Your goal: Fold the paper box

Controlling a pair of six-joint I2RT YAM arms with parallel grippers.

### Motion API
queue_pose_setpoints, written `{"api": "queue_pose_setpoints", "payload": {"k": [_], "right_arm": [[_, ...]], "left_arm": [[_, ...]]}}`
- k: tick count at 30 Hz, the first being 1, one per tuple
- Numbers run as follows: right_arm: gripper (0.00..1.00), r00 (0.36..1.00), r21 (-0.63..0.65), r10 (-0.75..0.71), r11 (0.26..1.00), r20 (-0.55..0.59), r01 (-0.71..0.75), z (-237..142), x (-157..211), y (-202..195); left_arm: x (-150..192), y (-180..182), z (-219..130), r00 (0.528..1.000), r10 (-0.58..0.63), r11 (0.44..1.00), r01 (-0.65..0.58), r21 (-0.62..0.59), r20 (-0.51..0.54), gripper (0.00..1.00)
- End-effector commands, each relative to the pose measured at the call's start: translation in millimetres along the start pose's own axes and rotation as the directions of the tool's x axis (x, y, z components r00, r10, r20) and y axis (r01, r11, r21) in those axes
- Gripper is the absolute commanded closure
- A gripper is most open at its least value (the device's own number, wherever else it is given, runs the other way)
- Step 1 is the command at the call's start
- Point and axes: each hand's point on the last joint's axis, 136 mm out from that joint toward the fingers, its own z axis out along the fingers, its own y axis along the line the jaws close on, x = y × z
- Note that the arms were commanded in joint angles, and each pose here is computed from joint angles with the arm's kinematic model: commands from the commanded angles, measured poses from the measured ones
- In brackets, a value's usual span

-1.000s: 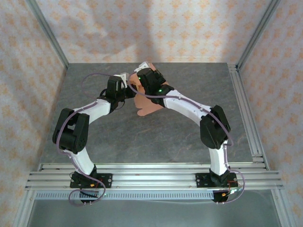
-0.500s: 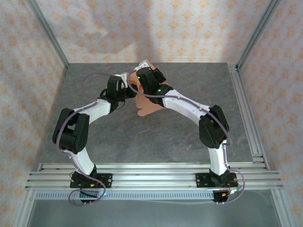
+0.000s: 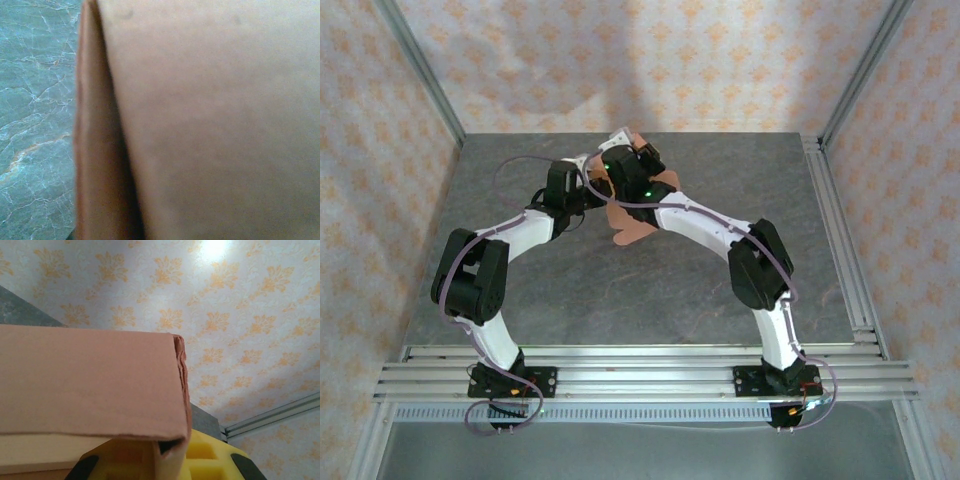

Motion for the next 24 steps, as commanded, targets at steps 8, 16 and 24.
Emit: {"api": "queue_pose_setpoints", "payload": {"k": [8,16,24], "right_arm": [[1.0,0.997,0.161,-0.075,0.984,-0.018,0.076,19.8,6.6,11.7],[0.95,0.993,-0.026,0.087,0.996,0.085,-0.085,4.9,-7.5,15.4],[0.43,0.966,-0.353,0.233,0.918,0.109,-0.181,-35.8,-7.5,13.5]], "left_arm": [[-13.0,-28.5,-3.9,0.998,0.044,0.994,-0.048,0.101,0.038,1.0],[-13.8,-15.5,-2.9,0.999,0.003,1.0,-0.004,0.026,0.036,1.0],[-11.9,2.7,-0.5,0.997,-0.073,0.995,0.074,-0.072,0.017,1.0]]}}
